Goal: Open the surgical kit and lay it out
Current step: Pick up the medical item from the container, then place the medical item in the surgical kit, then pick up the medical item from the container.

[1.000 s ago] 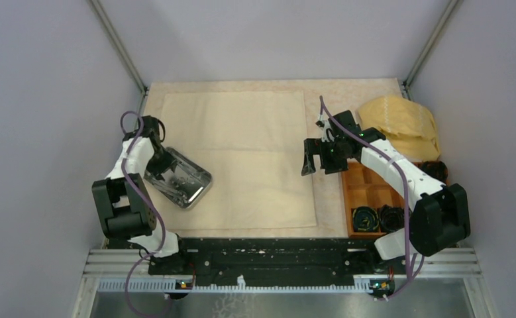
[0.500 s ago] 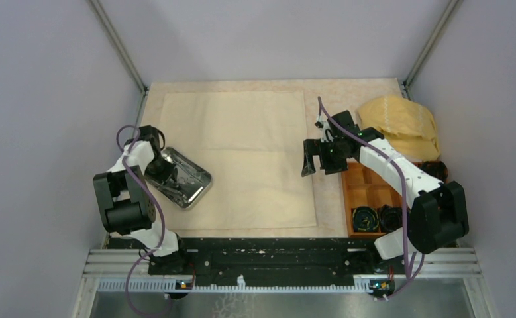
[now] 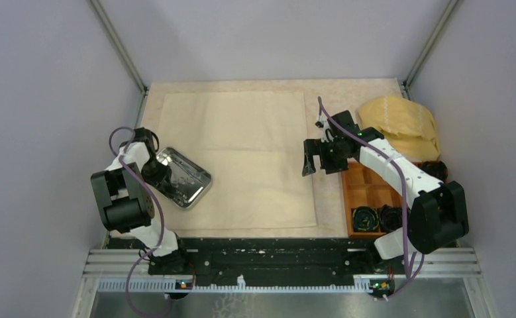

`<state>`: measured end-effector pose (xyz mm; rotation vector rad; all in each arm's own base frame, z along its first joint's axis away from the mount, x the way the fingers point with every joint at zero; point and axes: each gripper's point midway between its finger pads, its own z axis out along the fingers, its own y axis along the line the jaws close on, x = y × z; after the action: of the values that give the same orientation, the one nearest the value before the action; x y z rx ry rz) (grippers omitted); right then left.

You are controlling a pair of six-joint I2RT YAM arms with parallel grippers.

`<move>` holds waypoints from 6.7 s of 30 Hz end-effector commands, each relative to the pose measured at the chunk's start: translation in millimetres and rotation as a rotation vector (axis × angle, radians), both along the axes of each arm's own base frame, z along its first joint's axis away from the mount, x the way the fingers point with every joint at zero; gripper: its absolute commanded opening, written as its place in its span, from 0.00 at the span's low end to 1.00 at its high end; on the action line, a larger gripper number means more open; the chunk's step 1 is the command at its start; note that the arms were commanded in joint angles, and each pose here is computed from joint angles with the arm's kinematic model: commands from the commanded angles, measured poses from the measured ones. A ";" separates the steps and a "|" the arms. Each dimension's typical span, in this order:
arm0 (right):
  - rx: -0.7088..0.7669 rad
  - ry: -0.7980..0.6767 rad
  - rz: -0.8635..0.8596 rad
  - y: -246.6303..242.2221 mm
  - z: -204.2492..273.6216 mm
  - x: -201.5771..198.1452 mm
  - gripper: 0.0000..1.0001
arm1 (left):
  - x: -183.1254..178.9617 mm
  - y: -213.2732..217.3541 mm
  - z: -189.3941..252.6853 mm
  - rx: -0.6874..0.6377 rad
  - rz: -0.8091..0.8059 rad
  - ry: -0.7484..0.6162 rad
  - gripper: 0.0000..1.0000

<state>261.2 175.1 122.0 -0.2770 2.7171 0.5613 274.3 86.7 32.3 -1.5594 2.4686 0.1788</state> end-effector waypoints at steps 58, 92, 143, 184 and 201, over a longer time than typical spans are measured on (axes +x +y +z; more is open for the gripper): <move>1.007 -0.492 0.448 135.9 235.4 -34.2 0.66 | -34.9 -363.1 357.6 -0.808 -1.384 -1.730 0.00; -0.129 -0.414 1.276 96.3 -39.5 -117.1 0.00 | -32.3 -115.9 269.2 0.303 -0.437 -1.057 0.86; -0.337 -0.343 1.203 110.0 -76.9 -101.7 0.30 | -0.7 -157.8 242.3 0.217 -0.619 -0.961 0.86; -0.158 -0.579 0.613 80.8 10.7 -39.3 0.66 | 85.2 -1.2 33.2 0.064 -0.475 -0.139 0.56; -0.161 -0.583 0.629 79.8 12.9 -40.2 0.66 | 108.7 -17.3 36.6 -0.024 -0.457 -0.238 0.32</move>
<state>220.1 253.5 121.0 -1.1643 2.1215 0.3280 370.6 71.5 48.2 -0.9082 2.6565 -0.0555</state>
